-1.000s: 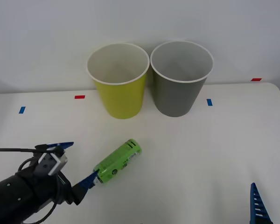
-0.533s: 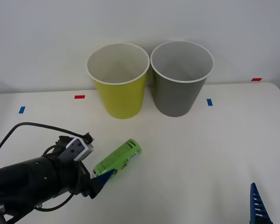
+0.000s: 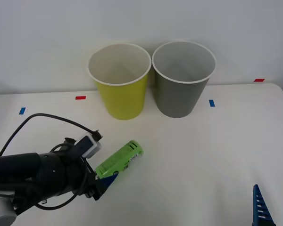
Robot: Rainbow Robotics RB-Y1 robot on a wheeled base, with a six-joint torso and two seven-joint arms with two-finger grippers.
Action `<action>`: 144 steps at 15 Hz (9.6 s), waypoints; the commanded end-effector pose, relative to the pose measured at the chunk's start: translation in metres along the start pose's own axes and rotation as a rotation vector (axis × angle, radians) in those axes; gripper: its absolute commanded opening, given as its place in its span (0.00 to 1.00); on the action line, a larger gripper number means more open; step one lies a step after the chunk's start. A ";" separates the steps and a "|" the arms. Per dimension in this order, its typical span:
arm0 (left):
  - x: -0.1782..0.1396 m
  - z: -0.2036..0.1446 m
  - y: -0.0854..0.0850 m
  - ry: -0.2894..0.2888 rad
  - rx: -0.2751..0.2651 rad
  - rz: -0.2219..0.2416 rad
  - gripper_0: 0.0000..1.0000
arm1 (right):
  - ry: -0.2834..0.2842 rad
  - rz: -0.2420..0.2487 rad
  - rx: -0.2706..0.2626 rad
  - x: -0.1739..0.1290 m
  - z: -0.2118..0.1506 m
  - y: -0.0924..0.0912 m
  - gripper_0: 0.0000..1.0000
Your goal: Put cans in the gray bin and PET bottles in the light green bin.
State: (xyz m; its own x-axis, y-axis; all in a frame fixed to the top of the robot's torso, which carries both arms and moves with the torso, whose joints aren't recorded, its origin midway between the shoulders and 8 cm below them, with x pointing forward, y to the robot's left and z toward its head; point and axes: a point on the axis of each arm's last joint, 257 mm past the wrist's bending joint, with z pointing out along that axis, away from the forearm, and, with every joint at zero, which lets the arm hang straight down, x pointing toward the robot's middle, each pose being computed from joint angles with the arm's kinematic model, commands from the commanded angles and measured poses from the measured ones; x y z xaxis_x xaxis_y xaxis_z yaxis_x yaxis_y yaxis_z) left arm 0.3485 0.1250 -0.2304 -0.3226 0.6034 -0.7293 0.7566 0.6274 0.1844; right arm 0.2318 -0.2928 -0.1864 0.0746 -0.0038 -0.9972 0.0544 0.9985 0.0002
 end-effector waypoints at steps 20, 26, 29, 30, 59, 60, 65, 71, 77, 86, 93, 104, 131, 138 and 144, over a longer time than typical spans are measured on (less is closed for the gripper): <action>-0.022 0.077 -0.011 0.242 0.003 -0.102 1.00 | 0.000 0.000 0.000 0.000 0.000 0.000 1.00; -0.028 0.090 -0.010 0.339 -0.019 -0.025 1.00 | 0.000 0.000 0.000 0.000 0.000 0.000 1.00; -0.022 0.108 -0.006 0.390 -0.004 -0.049 1.00 | 0.000 0.000 0.000 0.000 0.000 0.000 1.00; -0.022 0.113 -0.005 0.398 -0.002 -0.051 1.00 | 0.000 0.000 0.000 0.000 0.000 0.000 1.00; -0.012 0.139 -0.007 0.563 -0.036 -0.198 1.00 | 0.000 0.000 0.000 0.000 0.000 0.000 1.00; -0.010 0.139 -0.006 0.568 -0.043 -0.200 1.00 | 0.000 0.000 0.000 0.000 0.000 0.000 1.00; -0.006 0.141 -0.002 0.574 -0.046 -0.202 1.00 | 0.000 0.000 0.000 0.000 0.000 0.000 1.00; -0.008 0.140 -0.005 0.557 0.004 -0.210 0.00 | 0.000 0.000 0.000 0.000 0.000 0.000 1.00; -0.019 0.135 -0.004 0.519 0.009 -0.179 0.00 | 0.000 0.000 0.000 0.000 0.000 0.000 1.00; -0.072 0.110 0.003 0.312 -0.004 -0.046 0.00 | 0.000 0.000 0.000 0.000 0.000 0.000 1.00; -0.107 0.072 -0.003 0.141 0.031 -0.015 0.00 | 0.000 0.000 0.000 0.000 0.000 0.000 1.00; -0.204 -0.017 0.035 -0.223 0.026 -0.081 0.00 | 0.000 0.000 0.000 0.000 0.000 0.000 1.00; -0.325 -0.128 0.179 -0.764 -0.315 -0.241 0.00 | 0.000 0.000 0.000 0.000 0.000 0.000 1.00; -0.351 -0.112 0.190 -0.843 -0.376 -0.240 0.00 | 0.000 0.000 0.000 0.000 0.000 0.000 1.00; -0.370 -0.073 0.184 -0.893 -0.341 -0.247 0.00 | 0.000 0.000 0.000 0.000 0.000 0.000 1.00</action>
State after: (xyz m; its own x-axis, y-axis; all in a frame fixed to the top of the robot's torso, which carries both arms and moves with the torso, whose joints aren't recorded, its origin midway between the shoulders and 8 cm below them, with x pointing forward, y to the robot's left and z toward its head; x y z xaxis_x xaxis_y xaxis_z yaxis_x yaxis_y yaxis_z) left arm 0.5659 0.0597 0.1224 0.2026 -0.0659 -0.9770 0.4678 0.8831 0.0374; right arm 0.2318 -0.2928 -0.1864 0.0746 -0.0038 -0.9972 0.0544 0.9985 0.0002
